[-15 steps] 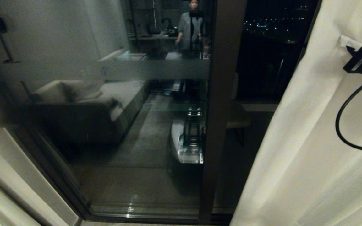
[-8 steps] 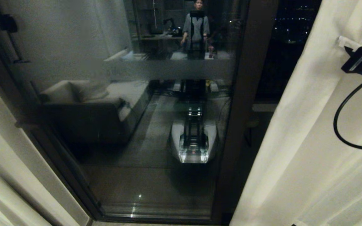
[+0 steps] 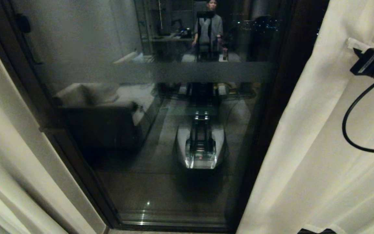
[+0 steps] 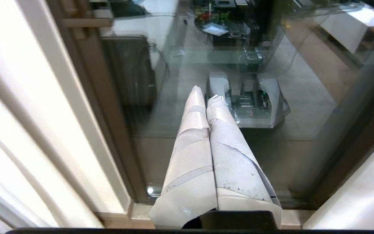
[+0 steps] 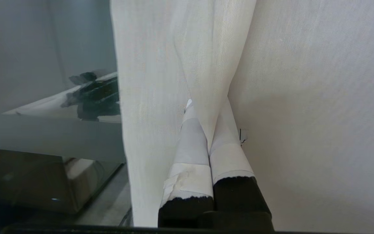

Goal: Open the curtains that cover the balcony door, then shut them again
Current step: Close the inner curtains on both sides

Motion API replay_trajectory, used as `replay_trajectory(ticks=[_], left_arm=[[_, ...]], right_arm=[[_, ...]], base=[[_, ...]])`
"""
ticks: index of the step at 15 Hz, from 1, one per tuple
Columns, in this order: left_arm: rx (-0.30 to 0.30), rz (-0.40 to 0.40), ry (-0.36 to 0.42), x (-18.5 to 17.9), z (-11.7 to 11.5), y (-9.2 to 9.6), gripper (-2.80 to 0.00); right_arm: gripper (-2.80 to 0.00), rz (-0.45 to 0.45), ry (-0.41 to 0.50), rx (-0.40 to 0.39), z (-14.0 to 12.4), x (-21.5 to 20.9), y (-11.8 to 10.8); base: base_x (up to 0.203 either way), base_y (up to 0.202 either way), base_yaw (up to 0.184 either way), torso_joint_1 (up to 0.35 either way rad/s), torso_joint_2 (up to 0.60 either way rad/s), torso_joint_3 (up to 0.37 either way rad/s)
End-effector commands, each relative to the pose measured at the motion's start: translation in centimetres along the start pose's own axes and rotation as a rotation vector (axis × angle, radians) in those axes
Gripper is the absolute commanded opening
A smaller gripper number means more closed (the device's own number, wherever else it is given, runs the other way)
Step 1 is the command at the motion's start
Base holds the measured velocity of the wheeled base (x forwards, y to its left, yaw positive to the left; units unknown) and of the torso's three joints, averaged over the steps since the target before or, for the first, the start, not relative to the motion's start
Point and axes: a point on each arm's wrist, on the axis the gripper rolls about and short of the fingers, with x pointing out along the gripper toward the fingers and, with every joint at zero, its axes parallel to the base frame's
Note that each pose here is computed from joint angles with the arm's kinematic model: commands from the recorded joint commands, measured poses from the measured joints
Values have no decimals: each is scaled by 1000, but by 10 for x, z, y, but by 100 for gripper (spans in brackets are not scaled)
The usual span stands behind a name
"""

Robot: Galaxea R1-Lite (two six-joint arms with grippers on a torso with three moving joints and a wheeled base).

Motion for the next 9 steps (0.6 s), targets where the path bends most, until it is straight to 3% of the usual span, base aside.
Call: replay_trajectory(ticks=[1, 7, 9], left_arm=[[0, 0, -1, 0, 0, 0, -280], [0, 0, -1, 0, 0, 0, -280], [0, 0, -1, 0, 0, 0, -280]], right_arm=[[-280, 1, -5, -1, 0, 0, 0], [-280, 3, -4, -1, 0, 0, 0], [-280, 3, -7, -1, 1, 1, 0]], base=[[0, 190, 3, 1, 5, 2], [0, 184, 3, 3, 2, 1], [0, 50, 1, 1, 0, 1]])
